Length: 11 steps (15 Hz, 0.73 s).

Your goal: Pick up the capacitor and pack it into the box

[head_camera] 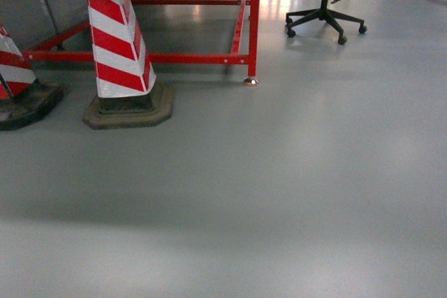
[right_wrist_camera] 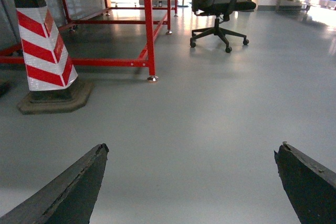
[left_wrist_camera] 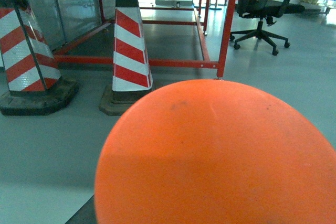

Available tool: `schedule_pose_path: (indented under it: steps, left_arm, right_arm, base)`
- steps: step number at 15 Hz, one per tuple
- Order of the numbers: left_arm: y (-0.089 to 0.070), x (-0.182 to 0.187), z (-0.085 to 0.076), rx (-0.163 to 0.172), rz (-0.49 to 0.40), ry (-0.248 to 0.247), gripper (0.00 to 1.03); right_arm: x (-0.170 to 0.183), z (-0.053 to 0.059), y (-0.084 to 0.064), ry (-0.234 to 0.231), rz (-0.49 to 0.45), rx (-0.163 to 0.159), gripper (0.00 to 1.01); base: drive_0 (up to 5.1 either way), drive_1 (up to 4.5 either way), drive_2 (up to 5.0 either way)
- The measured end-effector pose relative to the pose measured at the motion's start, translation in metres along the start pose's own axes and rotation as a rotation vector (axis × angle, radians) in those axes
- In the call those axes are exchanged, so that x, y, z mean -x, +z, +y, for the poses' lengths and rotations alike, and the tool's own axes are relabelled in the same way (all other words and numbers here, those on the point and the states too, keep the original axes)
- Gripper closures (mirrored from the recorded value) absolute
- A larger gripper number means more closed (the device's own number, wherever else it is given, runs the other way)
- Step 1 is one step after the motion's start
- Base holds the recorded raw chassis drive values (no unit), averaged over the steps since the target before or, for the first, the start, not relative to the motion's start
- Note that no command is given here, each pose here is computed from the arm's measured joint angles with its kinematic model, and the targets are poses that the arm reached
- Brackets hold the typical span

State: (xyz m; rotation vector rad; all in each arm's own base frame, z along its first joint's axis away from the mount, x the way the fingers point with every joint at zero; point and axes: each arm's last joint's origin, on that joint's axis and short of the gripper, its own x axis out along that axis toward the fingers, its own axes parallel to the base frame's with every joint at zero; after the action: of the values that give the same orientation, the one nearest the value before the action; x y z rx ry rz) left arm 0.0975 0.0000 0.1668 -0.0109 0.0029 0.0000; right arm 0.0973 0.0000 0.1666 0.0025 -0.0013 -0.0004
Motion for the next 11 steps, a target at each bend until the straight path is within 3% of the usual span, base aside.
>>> schedule_pose_path:
  steps: [11]
  left_arm:
    - [0.0001,0.0000,0.0000,0.000,-0.002,0.000,0.60]
  right_arm:
    - [0.0000,0.0000,0.0001,0.000,-0.001,0.000,0.03]
  base:
    - [-5.0,2.39,2.4]
